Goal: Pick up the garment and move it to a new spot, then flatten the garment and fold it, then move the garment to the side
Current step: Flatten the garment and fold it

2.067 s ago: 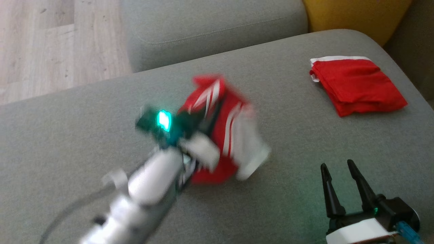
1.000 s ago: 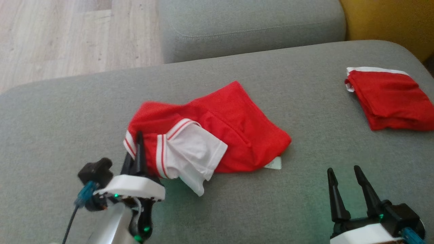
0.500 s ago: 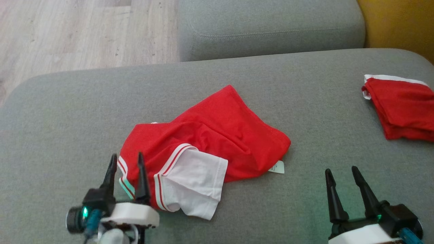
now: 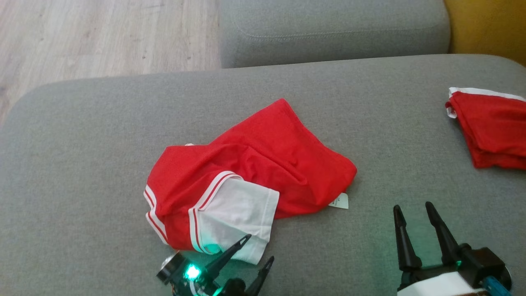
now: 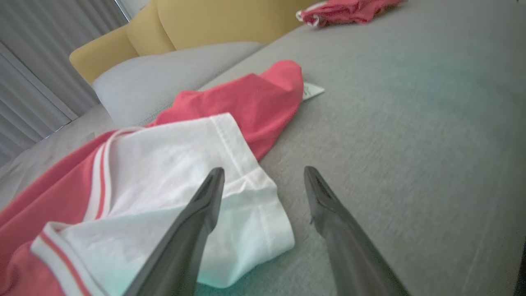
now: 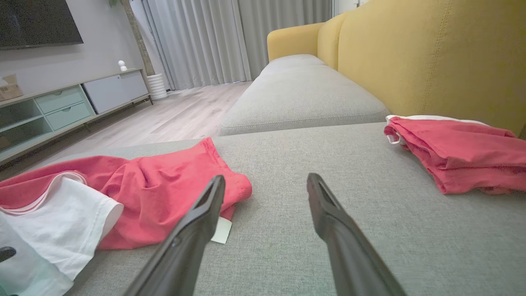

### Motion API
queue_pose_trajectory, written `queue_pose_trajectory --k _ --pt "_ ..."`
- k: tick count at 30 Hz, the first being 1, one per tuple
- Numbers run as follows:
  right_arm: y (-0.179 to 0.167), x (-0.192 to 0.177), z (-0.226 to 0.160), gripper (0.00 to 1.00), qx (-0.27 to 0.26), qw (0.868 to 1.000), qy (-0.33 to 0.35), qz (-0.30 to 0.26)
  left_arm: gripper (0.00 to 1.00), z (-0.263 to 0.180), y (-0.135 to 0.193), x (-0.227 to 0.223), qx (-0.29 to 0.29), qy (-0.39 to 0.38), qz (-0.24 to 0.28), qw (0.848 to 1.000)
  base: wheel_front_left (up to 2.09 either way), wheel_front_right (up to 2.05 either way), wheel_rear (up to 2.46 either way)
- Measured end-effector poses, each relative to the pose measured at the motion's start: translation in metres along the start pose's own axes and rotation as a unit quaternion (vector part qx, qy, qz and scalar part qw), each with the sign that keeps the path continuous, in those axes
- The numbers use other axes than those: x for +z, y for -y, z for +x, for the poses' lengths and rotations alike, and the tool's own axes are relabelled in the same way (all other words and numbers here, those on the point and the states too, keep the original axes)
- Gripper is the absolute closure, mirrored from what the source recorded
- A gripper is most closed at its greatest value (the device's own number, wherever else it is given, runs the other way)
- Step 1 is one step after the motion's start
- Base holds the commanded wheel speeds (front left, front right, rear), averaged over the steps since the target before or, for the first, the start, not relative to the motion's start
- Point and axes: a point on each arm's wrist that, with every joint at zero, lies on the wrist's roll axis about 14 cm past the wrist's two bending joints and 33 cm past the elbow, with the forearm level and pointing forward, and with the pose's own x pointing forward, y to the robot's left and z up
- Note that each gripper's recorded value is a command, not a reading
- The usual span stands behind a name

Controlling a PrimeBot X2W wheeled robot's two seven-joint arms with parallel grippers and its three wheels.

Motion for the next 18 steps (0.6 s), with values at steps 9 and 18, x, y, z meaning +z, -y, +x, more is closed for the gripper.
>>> queue_pose_trajectory --k 9,18 --pt "0.000 -0.002 0.003 0.00 0.001 1.000 -0.004 0.000 0.00 0.026 -0.012 -0.022 -0.036 -0.049 0.077 0.995 0.00 0.00 0.00" --pt "0.006 -0.006 -0.001 0.00 -0.010 1.000 -0.010 0.004 0.56 0.034 -0.002 -0.038 -0.069 -0.082 0.090 0.990 0.00 0.00 0.00"
